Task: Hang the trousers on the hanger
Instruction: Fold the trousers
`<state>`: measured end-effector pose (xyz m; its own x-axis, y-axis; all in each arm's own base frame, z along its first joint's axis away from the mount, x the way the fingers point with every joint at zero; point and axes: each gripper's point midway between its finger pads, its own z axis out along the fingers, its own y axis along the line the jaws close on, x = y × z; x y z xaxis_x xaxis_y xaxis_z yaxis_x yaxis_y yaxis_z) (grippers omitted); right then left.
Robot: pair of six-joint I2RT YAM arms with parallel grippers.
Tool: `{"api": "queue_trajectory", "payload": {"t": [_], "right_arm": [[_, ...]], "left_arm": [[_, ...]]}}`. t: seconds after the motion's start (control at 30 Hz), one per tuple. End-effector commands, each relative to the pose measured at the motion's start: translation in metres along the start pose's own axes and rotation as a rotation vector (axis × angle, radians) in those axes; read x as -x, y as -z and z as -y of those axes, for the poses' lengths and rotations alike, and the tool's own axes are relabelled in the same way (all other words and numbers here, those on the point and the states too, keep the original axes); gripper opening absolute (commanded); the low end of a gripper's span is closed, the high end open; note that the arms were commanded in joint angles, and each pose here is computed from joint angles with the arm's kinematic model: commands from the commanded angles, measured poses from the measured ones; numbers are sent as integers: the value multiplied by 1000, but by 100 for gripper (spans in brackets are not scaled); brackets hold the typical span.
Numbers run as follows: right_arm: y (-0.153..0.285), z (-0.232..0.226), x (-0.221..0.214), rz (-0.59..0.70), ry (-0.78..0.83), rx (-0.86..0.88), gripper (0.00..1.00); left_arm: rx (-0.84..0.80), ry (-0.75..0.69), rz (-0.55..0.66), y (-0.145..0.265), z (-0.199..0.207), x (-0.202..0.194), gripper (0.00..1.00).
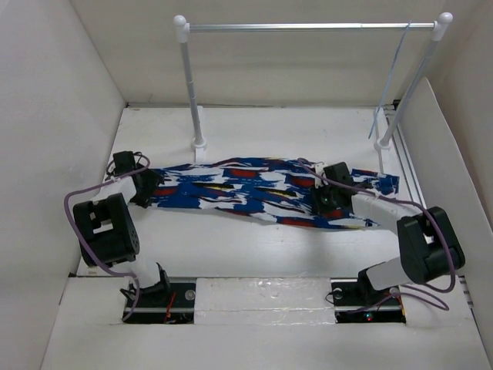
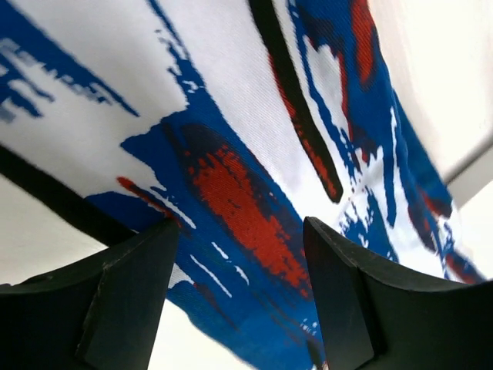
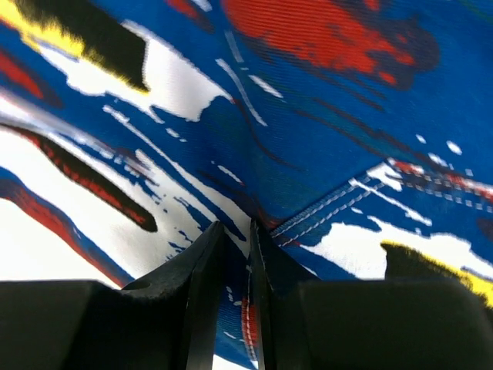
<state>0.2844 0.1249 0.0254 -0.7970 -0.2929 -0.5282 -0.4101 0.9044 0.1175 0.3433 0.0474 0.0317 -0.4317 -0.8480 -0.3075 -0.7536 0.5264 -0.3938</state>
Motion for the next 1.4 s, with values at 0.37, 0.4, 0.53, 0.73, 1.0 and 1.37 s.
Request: {"api": "queue_trajectory", "payload": {"t": [0.37,0.4,0.53,0.73,1.0,1.37], "right_arm": [[63,-18,-8,92,-48,89,54],[71,-17,0,103,-41,81,58],[116,-5,33,203,-78,15,70],[136,45,11,314,-466,-117,78],[149,132,-57,375,-924,-365,89],[121,195,-100,388,-1188,-354,100]], "left_arm": [[178,81,244,60,-81,62,65],[131,28,248,65,-60,58,65],[-118,-210,358,113,42,47,63],[-427,-546,244,158,159,-54,52],[-628,-961,88,192,193,-216,0],[-711,-1076,-82,184,141,-292,0]]}}
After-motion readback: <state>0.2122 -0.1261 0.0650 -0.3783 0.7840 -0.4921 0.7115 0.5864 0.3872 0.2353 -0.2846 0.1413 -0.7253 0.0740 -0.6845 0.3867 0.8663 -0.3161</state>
